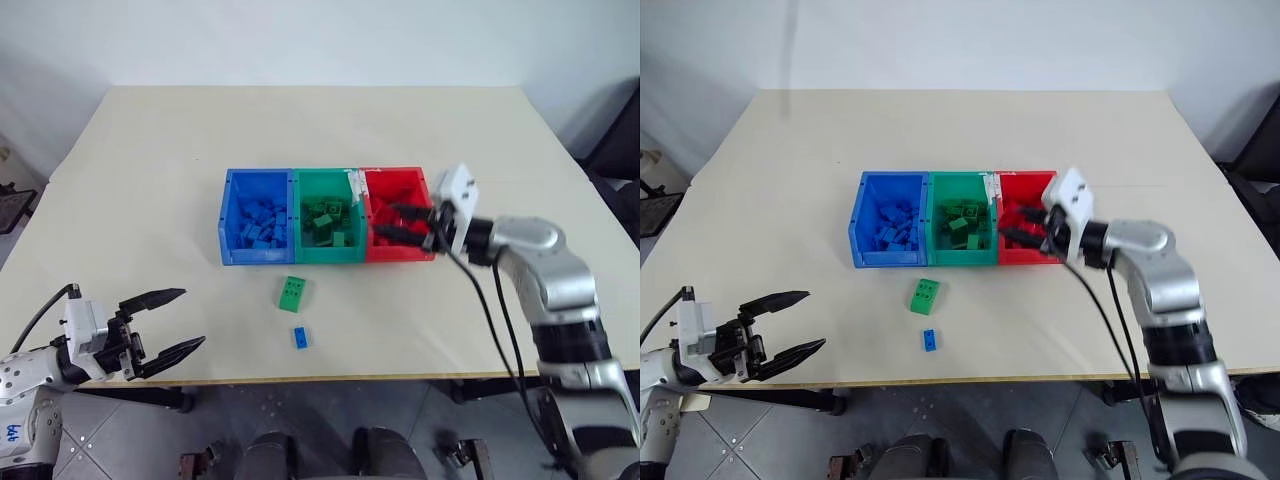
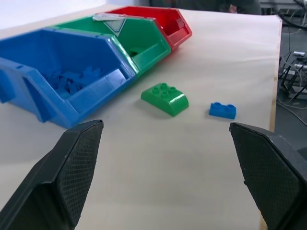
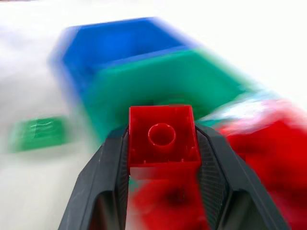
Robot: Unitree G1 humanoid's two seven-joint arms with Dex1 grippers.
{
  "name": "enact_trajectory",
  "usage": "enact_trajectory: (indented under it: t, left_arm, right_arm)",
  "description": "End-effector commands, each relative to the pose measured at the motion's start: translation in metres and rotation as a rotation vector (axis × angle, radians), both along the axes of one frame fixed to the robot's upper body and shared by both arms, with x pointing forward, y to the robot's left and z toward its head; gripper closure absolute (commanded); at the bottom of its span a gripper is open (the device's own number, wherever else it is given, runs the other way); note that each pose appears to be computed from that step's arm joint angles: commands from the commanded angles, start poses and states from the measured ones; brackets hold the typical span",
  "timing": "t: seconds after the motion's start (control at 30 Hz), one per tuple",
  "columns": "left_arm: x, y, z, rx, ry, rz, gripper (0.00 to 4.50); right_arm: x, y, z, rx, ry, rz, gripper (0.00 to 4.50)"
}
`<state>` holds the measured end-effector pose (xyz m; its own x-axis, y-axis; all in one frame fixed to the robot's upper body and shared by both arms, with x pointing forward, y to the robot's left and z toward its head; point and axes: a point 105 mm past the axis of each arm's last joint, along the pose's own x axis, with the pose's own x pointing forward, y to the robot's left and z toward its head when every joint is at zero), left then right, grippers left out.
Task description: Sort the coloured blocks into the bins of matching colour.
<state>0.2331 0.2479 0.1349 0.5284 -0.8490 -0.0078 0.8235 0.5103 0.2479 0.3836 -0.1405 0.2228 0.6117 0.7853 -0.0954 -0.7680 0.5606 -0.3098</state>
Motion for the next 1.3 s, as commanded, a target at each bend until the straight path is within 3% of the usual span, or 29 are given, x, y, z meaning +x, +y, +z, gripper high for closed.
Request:
enact_trajectory:
  t: [0.03, 0.07, 0.3, 0.4, 0.5, 0.67, 0.87, 1.07, 1.3]
  left_arm:
    - [0.002, 0.001, 0.001, -0.003, -0.013, -0.004, 0.00]
    - [0.003, 0.001, 0.002, -0.002, -0.015, -0.005, 0.00]
    - [0.004, 0.001, 0.004, -0.005, -0.026, -0.001, 0.00]
    - [0.002, 0.002, 0.003, -0.006, -0.026, 0.003, 0.00]
    - [0.002, 0.004, 0.003, -0.005, -0.024, 0.008, 0.00]
    - [0.002, 0.005, 0.002, -0.004, -0.021, 0.009, 0.00]
    - [0.003, 0.007, 0.002, -0.001, -0.018, 0.005, 0.00]
    - [0.003, 0.008, 0.000, 0.004, -0.008, -0.001, 0.00]
    - [-0.005, -0.017, 0.004, 0.002, -0.019, -0.037, 0.00]
  right_arm:
    - [0.019, -0.009, -0.002, -0.029, -0.025, -0.055, 3.02]
    - [0.024, -0.010, -0.003, -0.040, -0.025, -0.068, 2.31]
    - [0.028, -0.012, -0.001, -0.070, -0.042, -0.047, 0.10]
    - [0.021, -0.015, 0.002, -0.077, -0.053, -0.020, 0.04]
    - [-0.002, -0.024, 0.004, -0.092, -0.047, 0.071, 0.04]
    - [-0.048, -0.045, -0.014, -0.143, 0.031, 0.222, 0.04]
    - [-0.083, -0.076, -0.037, -0.190, 0.091, 0.268, 0.04]
    - [-0.102, -0.099, -0.051, -0.200, 0.150, 0.248, 0.04]
    - [-0.107, -0.089, -0.048, -0.156, 0.127, 0.340, 0.04]
